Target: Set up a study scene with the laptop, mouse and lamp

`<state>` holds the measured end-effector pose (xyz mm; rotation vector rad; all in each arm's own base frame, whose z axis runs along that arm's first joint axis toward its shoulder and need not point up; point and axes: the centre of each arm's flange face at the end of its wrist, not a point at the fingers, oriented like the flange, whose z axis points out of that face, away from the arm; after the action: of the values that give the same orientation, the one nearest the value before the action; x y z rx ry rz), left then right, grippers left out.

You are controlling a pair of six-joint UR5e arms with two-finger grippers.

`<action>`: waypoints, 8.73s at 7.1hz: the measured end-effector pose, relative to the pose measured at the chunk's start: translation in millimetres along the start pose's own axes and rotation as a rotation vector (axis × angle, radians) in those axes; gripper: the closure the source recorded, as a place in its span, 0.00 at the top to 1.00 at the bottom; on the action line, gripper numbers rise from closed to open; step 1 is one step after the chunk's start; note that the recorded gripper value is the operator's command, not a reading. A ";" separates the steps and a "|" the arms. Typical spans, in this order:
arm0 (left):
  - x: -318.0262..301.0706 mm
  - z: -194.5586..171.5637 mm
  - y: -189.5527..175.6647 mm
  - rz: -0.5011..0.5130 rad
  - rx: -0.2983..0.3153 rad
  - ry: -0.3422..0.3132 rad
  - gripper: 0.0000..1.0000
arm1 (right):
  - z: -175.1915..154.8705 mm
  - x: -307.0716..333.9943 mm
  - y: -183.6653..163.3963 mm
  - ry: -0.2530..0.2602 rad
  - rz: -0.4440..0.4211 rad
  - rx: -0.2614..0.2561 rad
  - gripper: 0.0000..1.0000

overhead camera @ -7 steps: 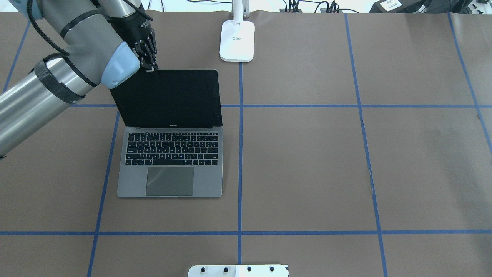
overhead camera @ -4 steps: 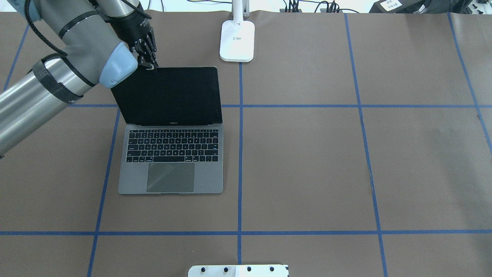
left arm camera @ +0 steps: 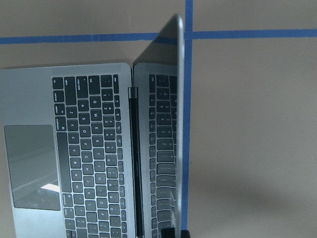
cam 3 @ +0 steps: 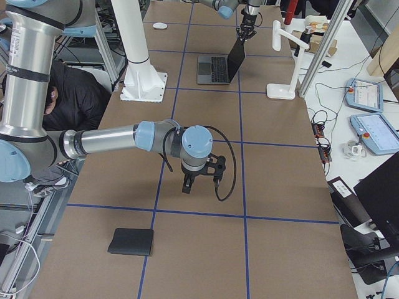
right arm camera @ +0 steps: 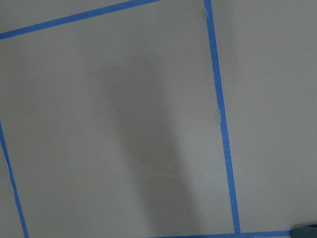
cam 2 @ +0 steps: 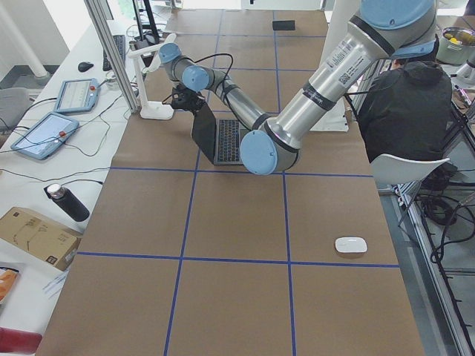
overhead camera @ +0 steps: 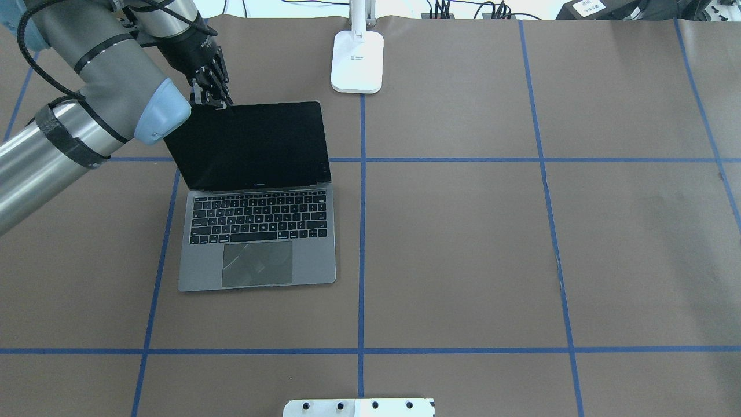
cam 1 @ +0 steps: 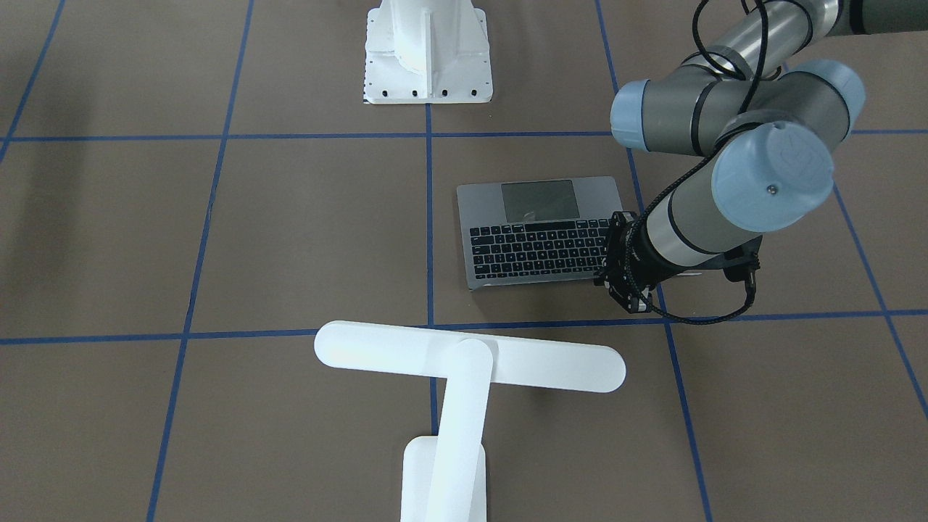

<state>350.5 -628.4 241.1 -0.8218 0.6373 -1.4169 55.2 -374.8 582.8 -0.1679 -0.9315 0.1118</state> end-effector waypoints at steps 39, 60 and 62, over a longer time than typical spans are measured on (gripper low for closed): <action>-202.0 -20.1 -242.8 1.475 0.209 -0.002 1.00 | 169.1 192.1 12.9 -0.126 -0.873 -0.336 1.00; -199.9 -21.6 -234.1 1.498 0.232 0.017 1.00 | 223.2 246.1 52.6 -0.185 -0.788 -0.482 0.13; -199.7 -21.4 -233.2 1.498 0.231 0.018 1.00 | 223.6 247.6 55.3 -0.187 -0.786 -0.483 0.00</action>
<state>180.8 -425.5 398.4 0.0003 0.7957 -0.1015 20.4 -257.5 898.2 -0.2271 -1.1411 -0.8420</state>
